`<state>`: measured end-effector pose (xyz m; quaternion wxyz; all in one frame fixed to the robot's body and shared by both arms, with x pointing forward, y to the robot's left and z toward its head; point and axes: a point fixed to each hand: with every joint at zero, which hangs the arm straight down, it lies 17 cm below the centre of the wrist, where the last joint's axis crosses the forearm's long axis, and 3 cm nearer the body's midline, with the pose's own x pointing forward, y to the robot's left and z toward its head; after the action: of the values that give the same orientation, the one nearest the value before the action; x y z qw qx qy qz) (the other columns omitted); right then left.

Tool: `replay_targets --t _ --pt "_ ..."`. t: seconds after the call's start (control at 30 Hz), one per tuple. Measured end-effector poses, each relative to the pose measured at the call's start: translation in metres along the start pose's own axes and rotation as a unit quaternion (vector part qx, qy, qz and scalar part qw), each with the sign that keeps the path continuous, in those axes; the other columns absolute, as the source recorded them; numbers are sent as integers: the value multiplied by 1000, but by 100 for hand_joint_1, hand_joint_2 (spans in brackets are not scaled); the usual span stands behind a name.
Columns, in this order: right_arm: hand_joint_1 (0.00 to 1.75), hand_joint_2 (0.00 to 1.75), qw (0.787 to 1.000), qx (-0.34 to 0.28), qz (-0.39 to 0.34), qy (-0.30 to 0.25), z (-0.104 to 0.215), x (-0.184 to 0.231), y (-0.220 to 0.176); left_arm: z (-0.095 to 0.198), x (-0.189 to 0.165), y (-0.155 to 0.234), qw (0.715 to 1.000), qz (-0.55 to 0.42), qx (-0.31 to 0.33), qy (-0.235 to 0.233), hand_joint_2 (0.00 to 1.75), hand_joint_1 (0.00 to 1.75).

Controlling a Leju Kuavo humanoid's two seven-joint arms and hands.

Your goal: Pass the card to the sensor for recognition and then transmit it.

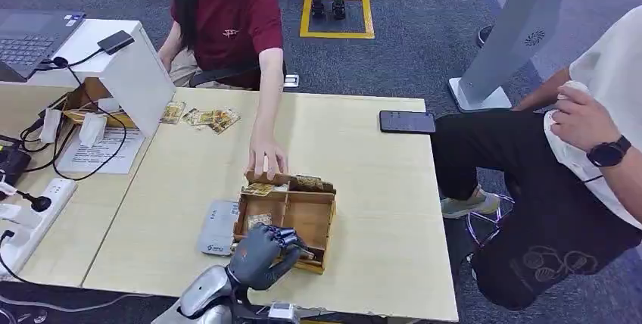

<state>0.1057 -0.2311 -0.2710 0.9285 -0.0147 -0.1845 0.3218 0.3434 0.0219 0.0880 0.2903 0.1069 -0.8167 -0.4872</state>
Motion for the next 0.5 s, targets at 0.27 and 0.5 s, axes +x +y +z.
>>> replay_targets --t 0.27,0.5 --pt "0 175 1000 -2 -4 1 0 -2 0 -18 -20 70 997 8 73 15 175 175" --pt "0 175 1000 -2 -10 -1 1 -2 1 -27 -11 111 993 0 115 -7 175 175"
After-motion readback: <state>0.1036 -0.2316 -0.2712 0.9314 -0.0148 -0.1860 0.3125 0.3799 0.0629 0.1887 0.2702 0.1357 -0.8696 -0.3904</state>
